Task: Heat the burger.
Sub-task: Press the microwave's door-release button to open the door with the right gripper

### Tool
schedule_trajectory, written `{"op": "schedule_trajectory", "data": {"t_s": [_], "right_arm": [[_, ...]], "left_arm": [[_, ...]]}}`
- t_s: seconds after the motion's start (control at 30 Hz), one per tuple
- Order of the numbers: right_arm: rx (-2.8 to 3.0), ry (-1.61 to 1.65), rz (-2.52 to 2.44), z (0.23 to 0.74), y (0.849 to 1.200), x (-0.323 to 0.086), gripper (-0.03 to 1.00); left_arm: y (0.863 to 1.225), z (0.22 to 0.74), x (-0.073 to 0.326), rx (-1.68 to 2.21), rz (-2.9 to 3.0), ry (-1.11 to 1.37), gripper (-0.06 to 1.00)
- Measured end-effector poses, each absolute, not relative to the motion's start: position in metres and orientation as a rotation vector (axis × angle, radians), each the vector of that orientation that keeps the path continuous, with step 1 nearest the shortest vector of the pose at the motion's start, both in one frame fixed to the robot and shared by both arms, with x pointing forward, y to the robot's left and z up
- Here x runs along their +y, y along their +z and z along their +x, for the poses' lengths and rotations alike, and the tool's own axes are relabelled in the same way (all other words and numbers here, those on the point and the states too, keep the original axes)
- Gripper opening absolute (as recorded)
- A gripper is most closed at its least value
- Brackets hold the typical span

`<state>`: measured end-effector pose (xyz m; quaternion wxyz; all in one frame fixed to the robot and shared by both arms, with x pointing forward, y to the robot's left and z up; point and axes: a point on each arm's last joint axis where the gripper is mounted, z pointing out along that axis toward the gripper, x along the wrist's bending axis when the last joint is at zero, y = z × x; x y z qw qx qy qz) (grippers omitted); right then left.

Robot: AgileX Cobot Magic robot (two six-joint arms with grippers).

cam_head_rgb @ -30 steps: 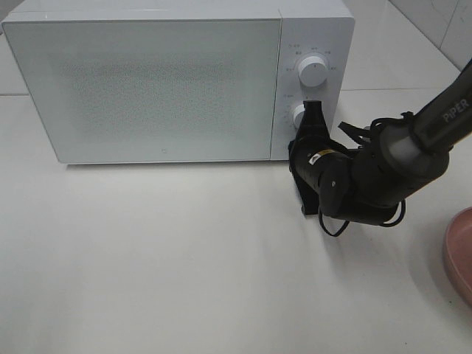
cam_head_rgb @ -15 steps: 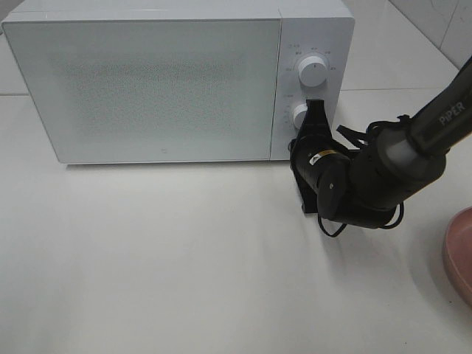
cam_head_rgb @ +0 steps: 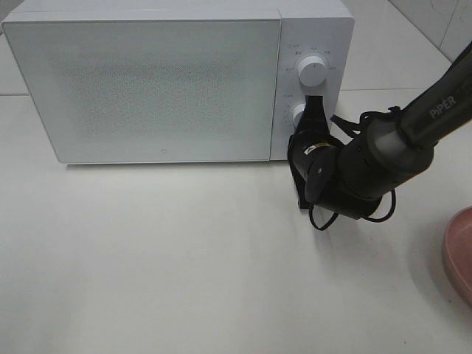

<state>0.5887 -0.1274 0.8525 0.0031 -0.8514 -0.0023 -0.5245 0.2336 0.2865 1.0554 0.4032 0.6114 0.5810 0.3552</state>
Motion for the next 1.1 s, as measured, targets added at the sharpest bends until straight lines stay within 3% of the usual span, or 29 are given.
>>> {"op": "schedule_trajectory", "data": {"t_s": [1.1], "right_arm": [[0.076,-1.596,-2.744,0.594,0.8471,-0.118,0.0]], "left_arm": [[1.0554,0.2336,0.2865,1.468,1.544,0.897,0.97]]}}
